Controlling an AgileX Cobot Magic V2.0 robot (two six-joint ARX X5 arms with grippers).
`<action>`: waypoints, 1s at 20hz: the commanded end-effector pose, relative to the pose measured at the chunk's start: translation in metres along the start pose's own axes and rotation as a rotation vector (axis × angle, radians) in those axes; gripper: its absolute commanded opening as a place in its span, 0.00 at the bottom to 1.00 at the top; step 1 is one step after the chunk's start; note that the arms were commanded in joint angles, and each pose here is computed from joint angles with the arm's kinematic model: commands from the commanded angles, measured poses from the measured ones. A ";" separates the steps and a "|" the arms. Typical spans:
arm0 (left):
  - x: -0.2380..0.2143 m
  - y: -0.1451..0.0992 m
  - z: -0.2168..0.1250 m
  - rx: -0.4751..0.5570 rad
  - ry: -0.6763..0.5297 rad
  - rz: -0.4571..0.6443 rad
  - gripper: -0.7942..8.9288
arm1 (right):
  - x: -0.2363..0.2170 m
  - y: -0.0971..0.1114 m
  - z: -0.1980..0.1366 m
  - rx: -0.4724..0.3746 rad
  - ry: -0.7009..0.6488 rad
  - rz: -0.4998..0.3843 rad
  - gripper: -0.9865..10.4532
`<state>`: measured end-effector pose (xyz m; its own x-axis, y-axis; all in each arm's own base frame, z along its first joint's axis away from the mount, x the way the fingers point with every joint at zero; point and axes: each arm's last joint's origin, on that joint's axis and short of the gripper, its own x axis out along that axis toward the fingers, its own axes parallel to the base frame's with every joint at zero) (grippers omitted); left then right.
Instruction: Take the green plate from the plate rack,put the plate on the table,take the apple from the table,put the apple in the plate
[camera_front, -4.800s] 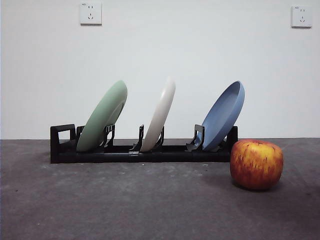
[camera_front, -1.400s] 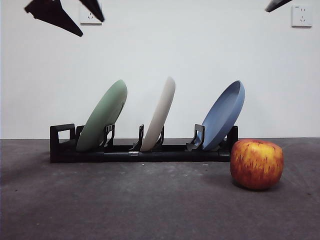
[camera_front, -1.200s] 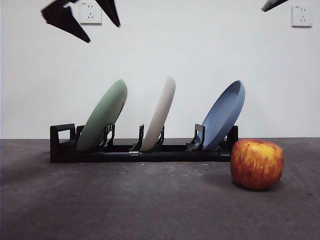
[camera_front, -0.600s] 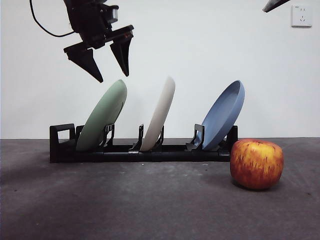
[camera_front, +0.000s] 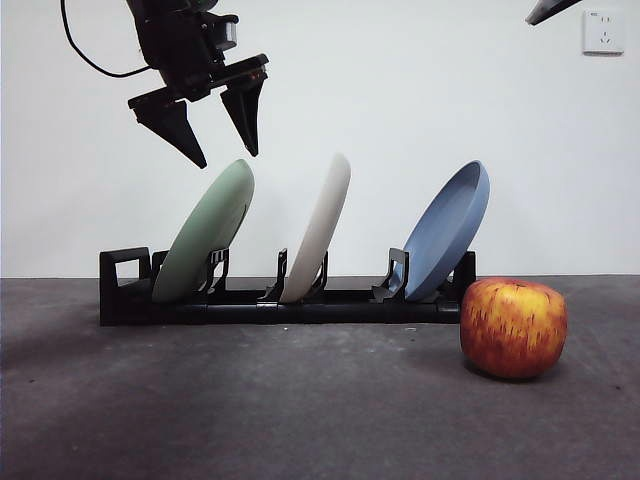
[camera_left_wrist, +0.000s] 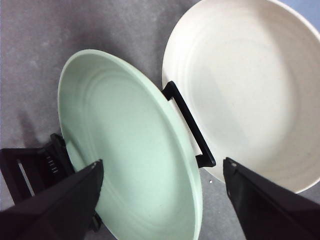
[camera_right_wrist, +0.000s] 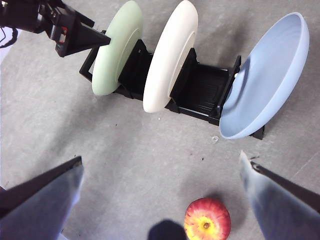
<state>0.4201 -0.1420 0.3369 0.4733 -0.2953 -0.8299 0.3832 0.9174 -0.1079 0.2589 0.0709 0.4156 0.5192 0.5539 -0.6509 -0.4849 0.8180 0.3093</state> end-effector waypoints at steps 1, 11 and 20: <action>0.011 -0.001 0.001 -0.004 0.010 -0.004 0.49 | 0.001 0.000 0.001 0.000 -0.005 -0.002 0.58; 0.021 -0.002 0.000 -0.009 0.023 -0.010 0.43 | 0.001 0.000 0.001 0.000 -0.005 -0.002 0.58; 0.029 -0.011 0.001 0.009 0.034 -0.025 0.07 | 0.001 0.000 0.001 -0.001 -0.005 -0.006 0.58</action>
<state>0.4291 -0.1613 0.3147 0.4318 -0.3122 -0.8462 0.4027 0.9062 -0.1289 0.2589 0.0709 0.4156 0.5215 0.5493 -0.6529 -0.4822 0.8210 0.3057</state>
